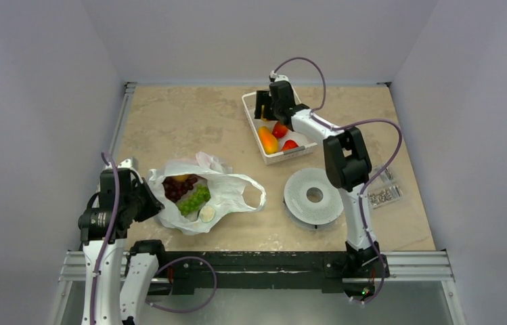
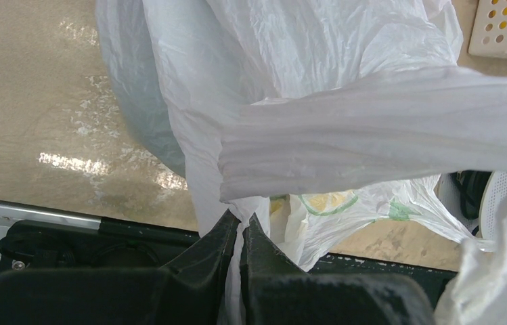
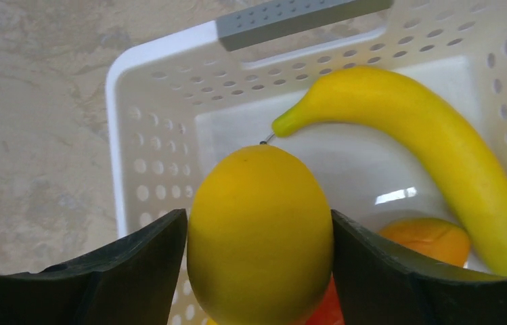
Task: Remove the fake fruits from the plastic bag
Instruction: Place the fake fruit in the bin.
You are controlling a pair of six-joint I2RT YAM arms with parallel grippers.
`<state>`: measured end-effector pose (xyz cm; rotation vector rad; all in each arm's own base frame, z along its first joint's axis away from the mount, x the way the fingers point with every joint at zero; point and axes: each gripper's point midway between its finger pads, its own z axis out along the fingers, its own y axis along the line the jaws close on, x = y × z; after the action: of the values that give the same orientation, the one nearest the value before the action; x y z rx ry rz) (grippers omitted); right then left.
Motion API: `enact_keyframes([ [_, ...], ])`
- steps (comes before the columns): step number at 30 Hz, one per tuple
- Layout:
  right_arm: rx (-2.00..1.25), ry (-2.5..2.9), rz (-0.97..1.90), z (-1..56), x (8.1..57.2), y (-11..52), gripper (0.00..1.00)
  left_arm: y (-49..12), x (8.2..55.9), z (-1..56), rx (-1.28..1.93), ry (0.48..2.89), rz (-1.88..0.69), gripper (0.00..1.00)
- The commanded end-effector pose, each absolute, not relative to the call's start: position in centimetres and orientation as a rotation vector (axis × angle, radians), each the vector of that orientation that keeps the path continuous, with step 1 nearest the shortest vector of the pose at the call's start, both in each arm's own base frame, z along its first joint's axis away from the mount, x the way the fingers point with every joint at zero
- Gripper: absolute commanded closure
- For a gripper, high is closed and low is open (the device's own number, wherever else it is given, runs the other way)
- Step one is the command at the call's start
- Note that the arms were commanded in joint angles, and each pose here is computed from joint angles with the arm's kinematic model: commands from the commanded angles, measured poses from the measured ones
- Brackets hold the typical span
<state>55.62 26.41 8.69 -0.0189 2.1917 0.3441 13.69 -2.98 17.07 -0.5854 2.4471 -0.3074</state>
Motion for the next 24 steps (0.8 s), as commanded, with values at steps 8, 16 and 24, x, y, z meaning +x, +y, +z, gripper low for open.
enact_keyframes([
  [8,-0.090,2.095,0.440,15.1,55.5,28.1,0.01,-3.1,14.4,18.0,-0.547,2.400,-0.322,1.00],
  [16,-0.097,2.031,0.500,19.9,50.6,27.6,0.01,-3.2,14.4,18.1,-0.539,2.397,-0.329,1.00],
  [24,-0.244,1.990,0.628,22.0,40.2,30.9,0.03,-3.3,14.4,18.2,-0.526,2.394,-0.342,1.00],
])
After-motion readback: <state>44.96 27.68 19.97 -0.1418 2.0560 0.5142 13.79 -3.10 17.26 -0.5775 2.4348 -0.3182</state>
